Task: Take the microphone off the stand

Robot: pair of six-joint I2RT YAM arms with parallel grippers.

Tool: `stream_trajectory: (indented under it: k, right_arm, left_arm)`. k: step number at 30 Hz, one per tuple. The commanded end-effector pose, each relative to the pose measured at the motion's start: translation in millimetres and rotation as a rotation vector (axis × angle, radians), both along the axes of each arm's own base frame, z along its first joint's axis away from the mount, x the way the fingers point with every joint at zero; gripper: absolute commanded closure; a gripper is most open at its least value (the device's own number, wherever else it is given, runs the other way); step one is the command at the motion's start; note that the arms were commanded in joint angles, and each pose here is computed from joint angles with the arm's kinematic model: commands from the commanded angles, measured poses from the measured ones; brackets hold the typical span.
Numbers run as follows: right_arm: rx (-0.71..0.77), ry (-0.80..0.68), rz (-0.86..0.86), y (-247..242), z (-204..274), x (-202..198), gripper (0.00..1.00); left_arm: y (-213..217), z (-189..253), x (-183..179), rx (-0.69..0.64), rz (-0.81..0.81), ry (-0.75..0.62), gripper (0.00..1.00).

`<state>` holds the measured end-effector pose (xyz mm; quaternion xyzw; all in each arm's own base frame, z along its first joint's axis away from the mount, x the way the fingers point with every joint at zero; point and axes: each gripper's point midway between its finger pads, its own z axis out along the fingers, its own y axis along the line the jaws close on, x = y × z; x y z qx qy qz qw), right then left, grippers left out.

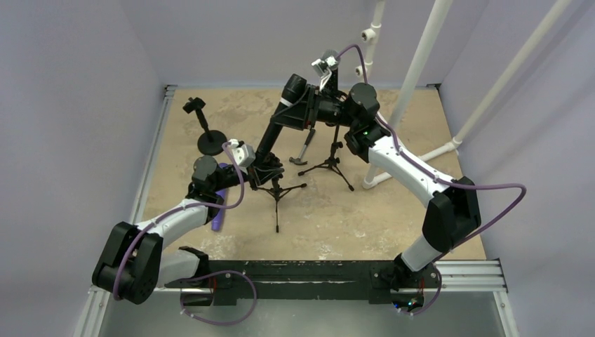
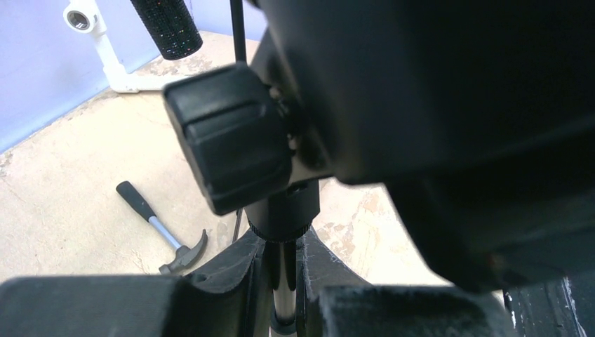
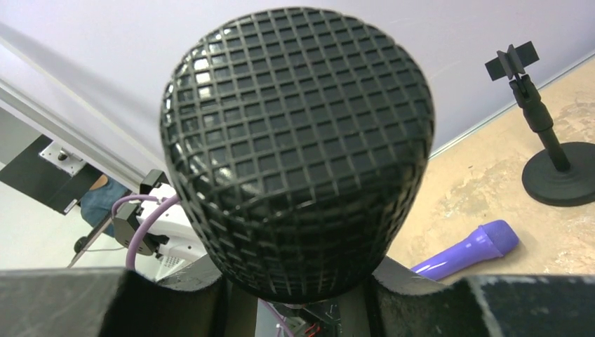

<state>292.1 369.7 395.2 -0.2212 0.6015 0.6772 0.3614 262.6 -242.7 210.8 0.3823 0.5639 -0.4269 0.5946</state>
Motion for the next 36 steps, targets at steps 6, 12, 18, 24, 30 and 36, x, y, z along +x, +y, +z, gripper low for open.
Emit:
stream_trajectory:
  k: [6,12,18,24,30,36]
  right_arm:
    - [0.023,-0.030,-0.016,-4,18,-9,1.00]
    - [0.018,-0.010,-0.031,-8,21,-6,1.00]
    - [0.029,-0.010,-0.063,-20,26,1,1.00]
    - [0.024,0.001,-0.087,-26,28,5,1.00]
    - [-0.015,0.032,-0.117,-26,27,10,1.00]
    - [-0.016,-0.022,-0.103,-26,40,9,1.00]
  left_arm:
    - [-3,-2,-20,0.037,-0.098,-0.160,1.00]
    - [-2,-9,-25,0.051,-0.116,-0.166,1.00]
    - [-1,-16,-26,0.069,-0.113,-0.189,1.00]
    - [0,-21,-27,0.075,-0.108,-0.181,1.00]
    - [2,-24,-24,0.075,-0.086,-0.160,1.00]
    - [1,-24,-25,0.074,-0.093,-0.149,1.00]
